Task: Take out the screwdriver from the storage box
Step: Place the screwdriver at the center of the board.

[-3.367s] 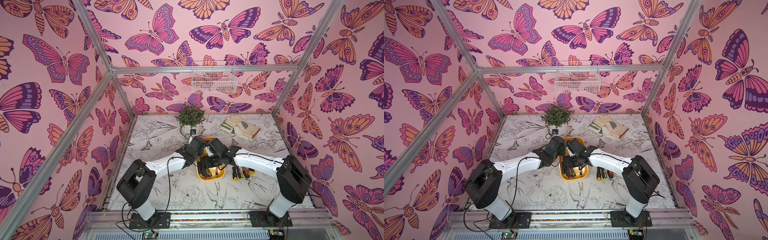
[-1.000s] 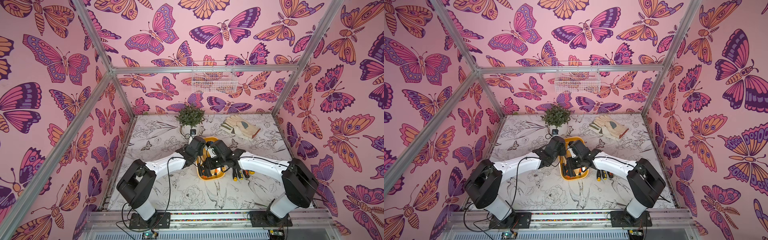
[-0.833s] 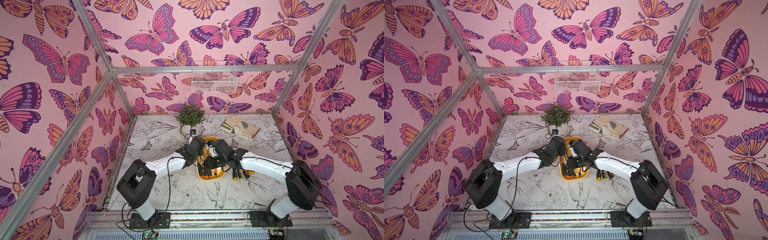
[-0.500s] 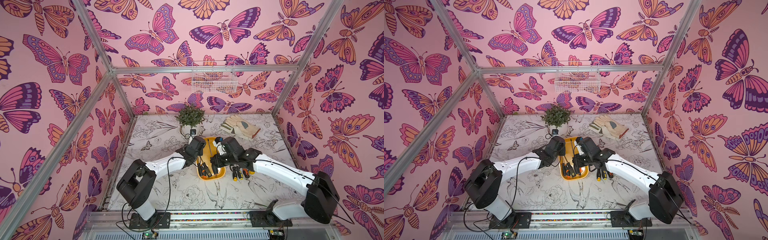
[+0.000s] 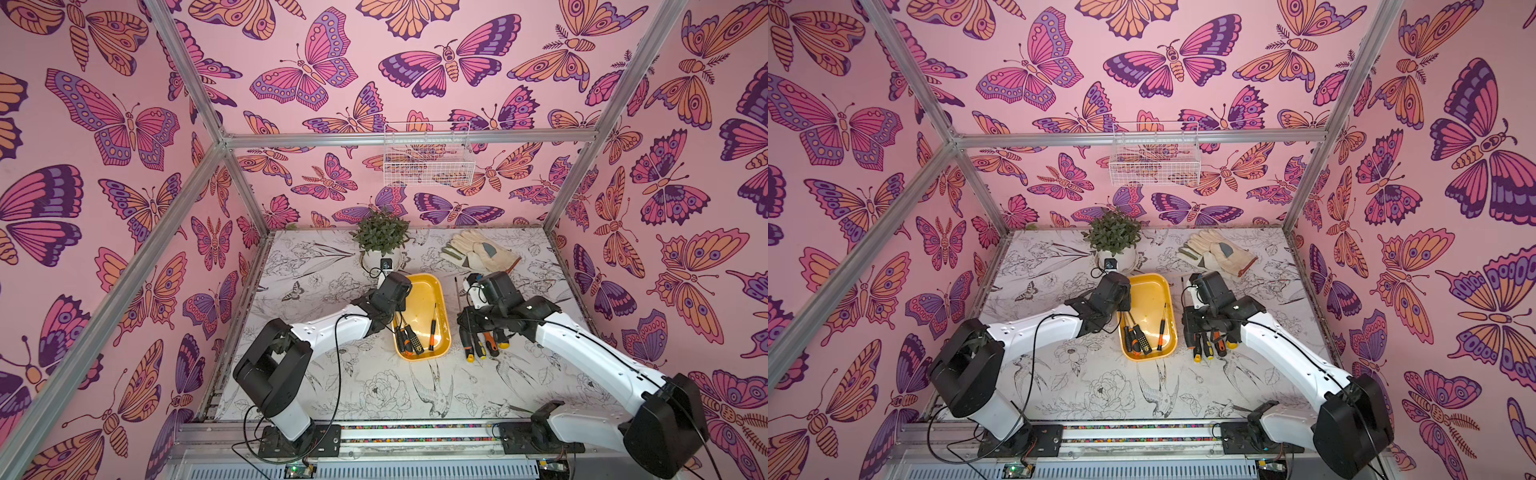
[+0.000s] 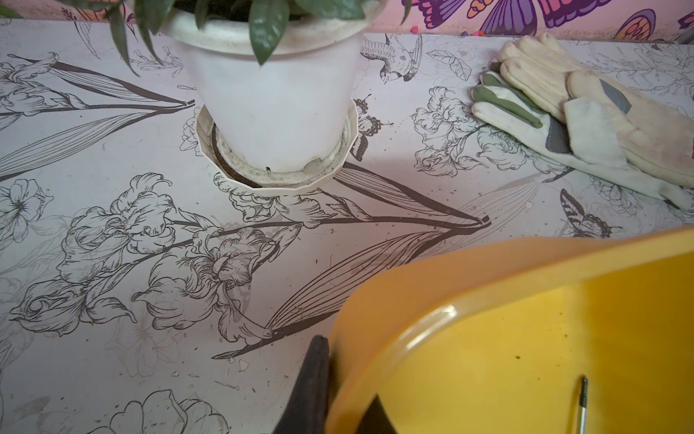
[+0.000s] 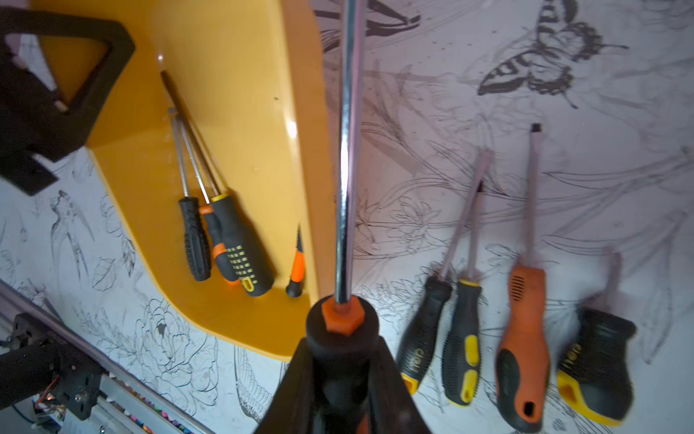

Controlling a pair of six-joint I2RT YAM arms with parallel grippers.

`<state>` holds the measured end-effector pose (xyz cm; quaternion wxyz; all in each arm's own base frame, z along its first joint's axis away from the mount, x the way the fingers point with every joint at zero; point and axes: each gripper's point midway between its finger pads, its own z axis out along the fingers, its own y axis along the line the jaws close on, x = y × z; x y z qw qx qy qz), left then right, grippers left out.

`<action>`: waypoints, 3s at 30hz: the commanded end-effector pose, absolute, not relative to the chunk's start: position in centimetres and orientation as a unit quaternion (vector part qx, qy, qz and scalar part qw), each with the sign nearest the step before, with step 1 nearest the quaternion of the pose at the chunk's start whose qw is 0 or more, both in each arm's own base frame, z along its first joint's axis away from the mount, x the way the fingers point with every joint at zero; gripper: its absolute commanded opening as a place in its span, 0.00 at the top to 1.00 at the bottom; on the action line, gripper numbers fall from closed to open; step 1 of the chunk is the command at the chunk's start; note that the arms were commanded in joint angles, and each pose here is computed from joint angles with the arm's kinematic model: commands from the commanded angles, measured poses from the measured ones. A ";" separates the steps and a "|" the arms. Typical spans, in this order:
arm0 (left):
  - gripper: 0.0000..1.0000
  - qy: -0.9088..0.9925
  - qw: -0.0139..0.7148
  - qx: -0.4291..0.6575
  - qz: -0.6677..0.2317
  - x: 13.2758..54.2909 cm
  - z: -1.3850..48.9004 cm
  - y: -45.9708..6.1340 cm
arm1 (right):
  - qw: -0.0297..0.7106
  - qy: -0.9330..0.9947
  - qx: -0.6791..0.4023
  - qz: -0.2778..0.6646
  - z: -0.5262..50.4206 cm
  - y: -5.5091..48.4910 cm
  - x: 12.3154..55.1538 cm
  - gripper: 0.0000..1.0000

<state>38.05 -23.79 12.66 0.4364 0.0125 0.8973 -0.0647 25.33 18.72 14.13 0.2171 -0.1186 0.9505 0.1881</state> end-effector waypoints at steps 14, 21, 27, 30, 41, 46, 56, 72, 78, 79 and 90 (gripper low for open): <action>1.00 0.890 0.449 0.001 -0.080 38.4 13.6 -23.9 | 0.164 0.984 -0.051 0.055 11.5 8.0 28.4 1.00; 1.00 0.890 0.449 -0.001 -0.081 38.5 13.6 -23.9 | 0.147 0.988 -0.035 0.008 10.3 5.1 30.3 1.00; 1.00 0.890 0.448 -0.002 -0.084 38.5 13.6 -23.8 | 0.129 0.990 -0.037 -0.035 9.1 3.4 30.7 1.00; 1.00 0.890 0.448 -0.001 -0.085 38.5 13.6 -23.9 | 0.125 0.991 -0.033 -0.045 8.6 3.1 30.9 1.00; 1.00 0.890 0.448 -0.002 -0.086 38.4 13.6 -23.8 | 0.089 0.995 -0.018 -0.050 6.1 2.0 31.0 1.00; 1.00 0.890 0.448 -0.003 -0.086 38.4 13.5 -23.8 | 0.075 0.996 -0.013 -0.043 5.2 1.8 31.0 1.00; 1.00 0.889 0.449 -0.003 -0.088 38.4 13.6 -23.8 | 0.045 0.999 -0.010 -0.023 3.2 2.1 30.7 1.00; 1.00 0.888 0.450 -0.005 -0.089 38.4 13.7 -23.6 | 0.019 1.000 -0.006 -0.002 1.8 2.4 30.3 0.94; 1.00 0.889 0.450 -0.007 -0.088 38.4 13.6 -23.5 | 0.020 1.000 -0.005 -0.002 1.9 2.4 30.4 0.78; 1.00 0.888 0.450 -0.007 -0.089 38.4 13.6 -23.5 | 0.020 1.000 -0.005 -0.004 1.9 2.3 30.4 0.76; 1.00 0.888 0.450 -0.006 -0.090 38.4 13.6 -23.6 | 0.029 1.000 -0.003 -0.006 2.4 2.2 30.5 0.65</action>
